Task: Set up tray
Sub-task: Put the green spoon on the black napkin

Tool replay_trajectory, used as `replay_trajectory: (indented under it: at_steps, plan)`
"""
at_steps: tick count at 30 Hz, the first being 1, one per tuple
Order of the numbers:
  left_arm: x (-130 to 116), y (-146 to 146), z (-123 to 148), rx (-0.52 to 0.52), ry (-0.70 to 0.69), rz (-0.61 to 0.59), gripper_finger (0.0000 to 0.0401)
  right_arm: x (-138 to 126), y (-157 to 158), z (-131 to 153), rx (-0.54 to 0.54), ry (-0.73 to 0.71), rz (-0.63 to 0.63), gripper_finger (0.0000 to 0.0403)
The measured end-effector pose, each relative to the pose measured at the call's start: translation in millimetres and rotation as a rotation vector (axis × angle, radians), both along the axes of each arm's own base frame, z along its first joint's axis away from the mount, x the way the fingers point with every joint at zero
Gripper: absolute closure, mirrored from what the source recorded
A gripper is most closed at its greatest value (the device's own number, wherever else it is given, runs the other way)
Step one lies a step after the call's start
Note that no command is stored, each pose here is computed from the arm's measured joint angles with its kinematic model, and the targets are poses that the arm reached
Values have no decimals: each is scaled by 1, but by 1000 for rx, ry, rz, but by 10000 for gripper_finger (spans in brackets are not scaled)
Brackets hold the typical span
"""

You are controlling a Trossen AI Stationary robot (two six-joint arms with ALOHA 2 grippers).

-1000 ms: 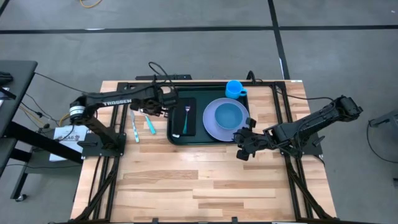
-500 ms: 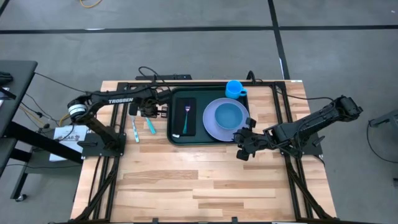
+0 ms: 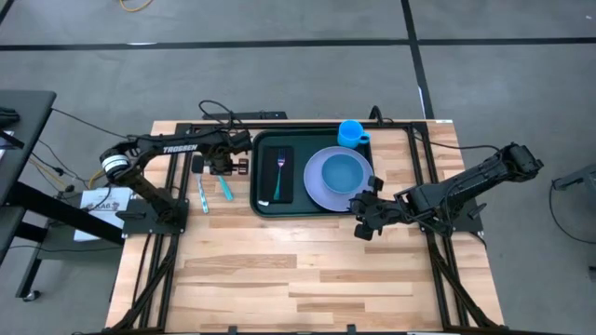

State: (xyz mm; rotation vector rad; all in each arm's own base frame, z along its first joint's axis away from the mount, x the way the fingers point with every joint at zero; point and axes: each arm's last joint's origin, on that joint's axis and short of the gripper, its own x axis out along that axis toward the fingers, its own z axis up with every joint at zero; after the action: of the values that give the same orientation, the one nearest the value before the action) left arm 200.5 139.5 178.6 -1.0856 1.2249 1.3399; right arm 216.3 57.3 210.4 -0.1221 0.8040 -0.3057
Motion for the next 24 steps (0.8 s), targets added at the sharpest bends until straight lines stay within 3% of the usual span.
replay_trajectory:
  at_steps: [6, 20, 24]
  plan:
    - [3, -4, 0, -41, -30, -61, 394, 0, 0, 0, 0, 0, 0, 296]
    - [13, 0, 0, 15, -114, -66, 394, 0, 0, 0, -1, -7, -2, 296]
    - [15, 1, 0, 33, -138, -71, 394, 5, -3, 3, 28, -74, -68, 296]
